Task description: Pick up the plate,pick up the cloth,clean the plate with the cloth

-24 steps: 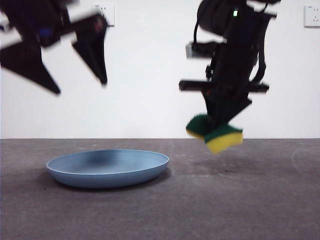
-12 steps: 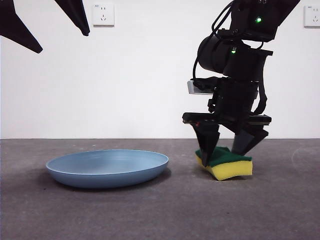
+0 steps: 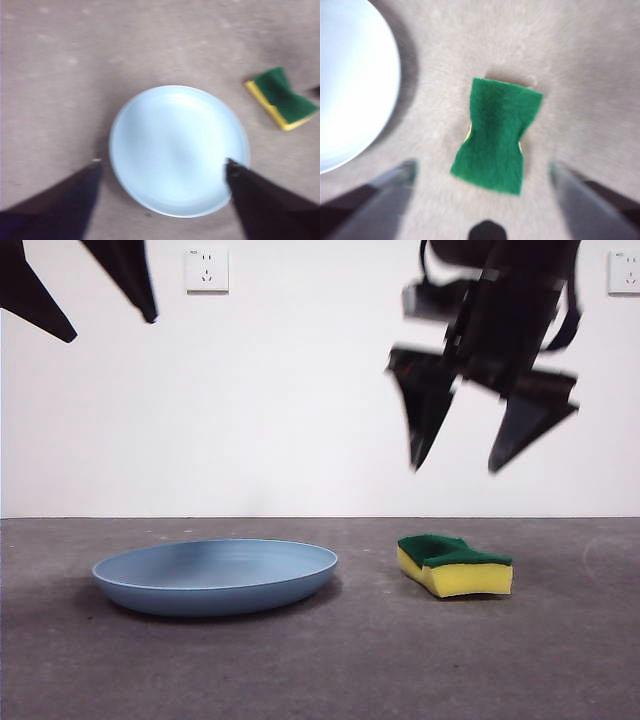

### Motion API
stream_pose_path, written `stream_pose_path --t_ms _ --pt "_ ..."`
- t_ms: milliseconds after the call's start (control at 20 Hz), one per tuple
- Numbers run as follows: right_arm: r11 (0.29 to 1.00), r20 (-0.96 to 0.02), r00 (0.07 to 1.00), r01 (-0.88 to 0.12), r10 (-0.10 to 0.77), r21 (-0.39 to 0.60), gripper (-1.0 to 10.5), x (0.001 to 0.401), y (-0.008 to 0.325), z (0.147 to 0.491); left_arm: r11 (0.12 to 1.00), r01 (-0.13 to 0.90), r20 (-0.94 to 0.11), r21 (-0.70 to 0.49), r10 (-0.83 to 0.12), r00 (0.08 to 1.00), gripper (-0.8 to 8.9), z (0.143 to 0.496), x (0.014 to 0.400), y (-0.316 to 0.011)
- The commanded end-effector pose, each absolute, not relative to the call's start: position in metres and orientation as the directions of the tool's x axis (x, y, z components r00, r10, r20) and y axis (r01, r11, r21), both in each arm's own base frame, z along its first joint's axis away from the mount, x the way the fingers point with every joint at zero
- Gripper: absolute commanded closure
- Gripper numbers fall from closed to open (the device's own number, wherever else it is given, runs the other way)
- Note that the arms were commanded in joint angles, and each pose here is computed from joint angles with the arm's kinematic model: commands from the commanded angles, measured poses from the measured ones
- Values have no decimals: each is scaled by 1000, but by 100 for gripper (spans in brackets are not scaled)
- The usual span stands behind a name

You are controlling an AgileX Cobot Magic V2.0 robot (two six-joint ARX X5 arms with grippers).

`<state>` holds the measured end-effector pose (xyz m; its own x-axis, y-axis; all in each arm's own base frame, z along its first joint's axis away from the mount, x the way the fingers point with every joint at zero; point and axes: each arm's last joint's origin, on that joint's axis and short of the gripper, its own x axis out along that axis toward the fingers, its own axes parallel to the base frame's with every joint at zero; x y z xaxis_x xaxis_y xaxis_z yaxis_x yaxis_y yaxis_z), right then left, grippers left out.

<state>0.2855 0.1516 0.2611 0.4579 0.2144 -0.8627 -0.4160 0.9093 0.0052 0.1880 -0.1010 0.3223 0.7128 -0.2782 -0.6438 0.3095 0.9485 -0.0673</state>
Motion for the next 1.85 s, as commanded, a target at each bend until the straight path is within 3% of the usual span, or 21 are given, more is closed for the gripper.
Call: stream_pose_path --t_ms 50,250,450,650,850,950,1050,1200,1600,1850 --pt "907 -824 511 -422 246 9 956 272 145 284 950 313 -639 -13 -248 728 822 321 189 -101" --pt "905 -733 612 -425 298 12 956 244 133 324 951 295 -604 95 -181 776 822 324 191 -100" --pt "894 -640 682 -447 352 16 956 211 121 350 953 294 -540 79 -207 816 822 329 187 -98" --pt "909 -551 763 -416 337 -19 956 183 110 332 952 302 -426 53 -252 869 822 320 173 -95" --pt "937 -484 823 -349 297 -19 956 155 96 278 938 348 -254 9 -334 908 822 275 147 -89" --pt "939 -506 814 -344 284 -26 952 148 91 261 932 361 -241 -5 -352 905 822 252 140 -86" --pt "939 -543 794 -344 272 -32 946 146 90 257 926 377 -305 2 -358 882 817 242 137 -86" --pt "938 -547 791 -345 272 -33 946 145 90 257 929 369 -364 19 -337 868 817 236 136 -85" --pt "938 -545 793 -345 273 -32 946 145 90 257 923 384 -381 20 -348 857 817 235 134 -86" --pt "938 -545 793 -345 273 -32 946 145 90 257 935 348 -237 73 -322 916 817 255 121 -66"
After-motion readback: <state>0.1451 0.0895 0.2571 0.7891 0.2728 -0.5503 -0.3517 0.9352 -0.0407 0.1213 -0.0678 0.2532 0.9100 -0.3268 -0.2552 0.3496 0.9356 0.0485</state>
